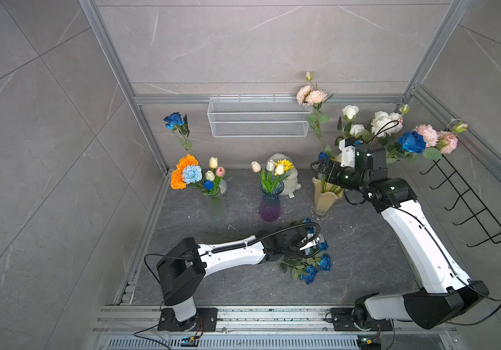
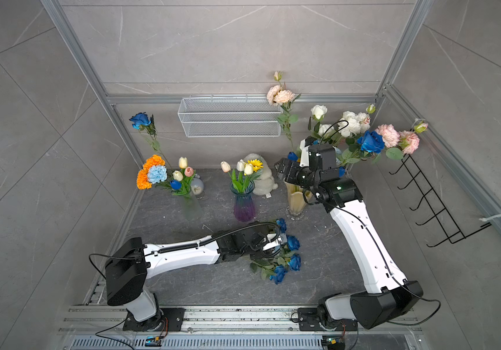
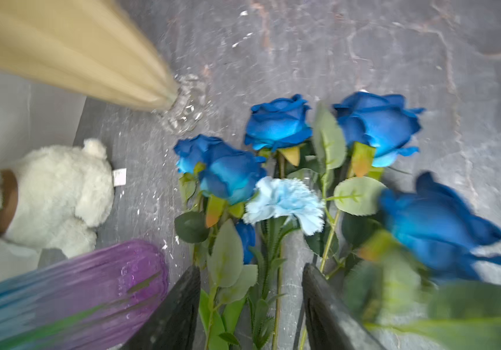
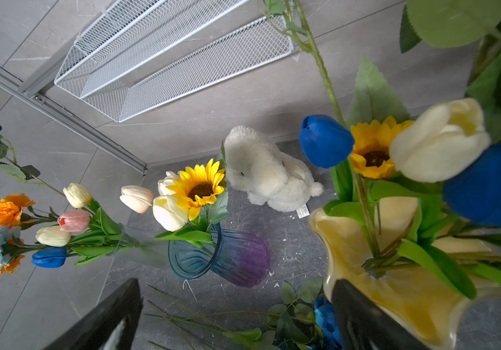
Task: Pick out blue flowers from the vase
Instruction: Place the flower at the center of the board, then pick up the flower from the vase.
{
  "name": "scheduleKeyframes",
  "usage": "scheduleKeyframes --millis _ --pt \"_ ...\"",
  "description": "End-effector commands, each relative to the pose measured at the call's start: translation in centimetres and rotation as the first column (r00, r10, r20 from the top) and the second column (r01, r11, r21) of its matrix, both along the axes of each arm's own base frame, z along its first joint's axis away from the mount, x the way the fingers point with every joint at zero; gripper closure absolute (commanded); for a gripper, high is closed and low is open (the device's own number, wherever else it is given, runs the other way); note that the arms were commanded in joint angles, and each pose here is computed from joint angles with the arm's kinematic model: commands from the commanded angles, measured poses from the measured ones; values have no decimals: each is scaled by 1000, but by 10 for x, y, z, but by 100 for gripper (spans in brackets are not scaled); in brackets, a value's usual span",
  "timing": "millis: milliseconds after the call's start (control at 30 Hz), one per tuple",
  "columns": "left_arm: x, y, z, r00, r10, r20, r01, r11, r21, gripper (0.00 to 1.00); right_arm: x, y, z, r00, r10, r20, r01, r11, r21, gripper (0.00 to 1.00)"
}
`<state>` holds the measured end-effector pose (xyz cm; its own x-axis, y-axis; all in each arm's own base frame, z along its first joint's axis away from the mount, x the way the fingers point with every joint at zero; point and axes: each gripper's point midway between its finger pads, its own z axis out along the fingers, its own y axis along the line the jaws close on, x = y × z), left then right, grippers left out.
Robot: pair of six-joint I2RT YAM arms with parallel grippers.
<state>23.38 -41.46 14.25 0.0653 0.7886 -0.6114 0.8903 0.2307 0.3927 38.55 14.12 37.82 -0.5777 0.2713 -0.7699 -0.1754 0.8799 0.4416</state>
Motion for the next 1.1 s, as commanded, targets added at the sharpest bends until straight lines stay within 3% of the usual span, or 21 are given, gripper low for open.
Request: scheduleKeyframes --millis 0,133,267,400,467,600,667,733,833,1000,1067 --pt "24 16 65 991 135 -17 -136 969 -206 42 -7 13 8 997 79 20 -79 997 8 1" --pt "34 58 102 970 240 -33 -239 927 -288 39 -11 43 12 988 152 26 -152 988 -22 2" --pt "25 97 117 957 287 -33 -286 924 -255 38 -14 79 12 972 233 30 -233 972 12 2" --pt "12 148 146 921 389 -4 -371 875 -311 34 -29 147 8 924 382 11 -381 924 -13 2" --pt "11 187 166 879 478 -6 -445 815 -371 32 -38 184 7 890 455 13 -455 890 15 2" --pt "11 270 213 768 640 -41 -570 651 -501 29 -44 243 23 833 549 66 -551 812 192 3" --pt "14 305 230 688 725 -28 -629 577 -521 23 -45 267 26 814 575 78 -576 784 232 4" --pt "23 328 234 621 783 -32 -697 534 -478 20 -49 291 27 790 607 81 -606 756 246 5" --pt "38 342 243 599 792 -119 -726 474 -499 18 -48 315 31 772 629 92 -627 731 268 6" --pt "67 364 244 550 771 -320 -774 327 -541 11 -39 339 38 751 652 111 -646 689 329 7" --pt "75 370 247 535 766 -357 -777 281 -564 10 -38 348 38 737 668 103 -658 673 338 8"
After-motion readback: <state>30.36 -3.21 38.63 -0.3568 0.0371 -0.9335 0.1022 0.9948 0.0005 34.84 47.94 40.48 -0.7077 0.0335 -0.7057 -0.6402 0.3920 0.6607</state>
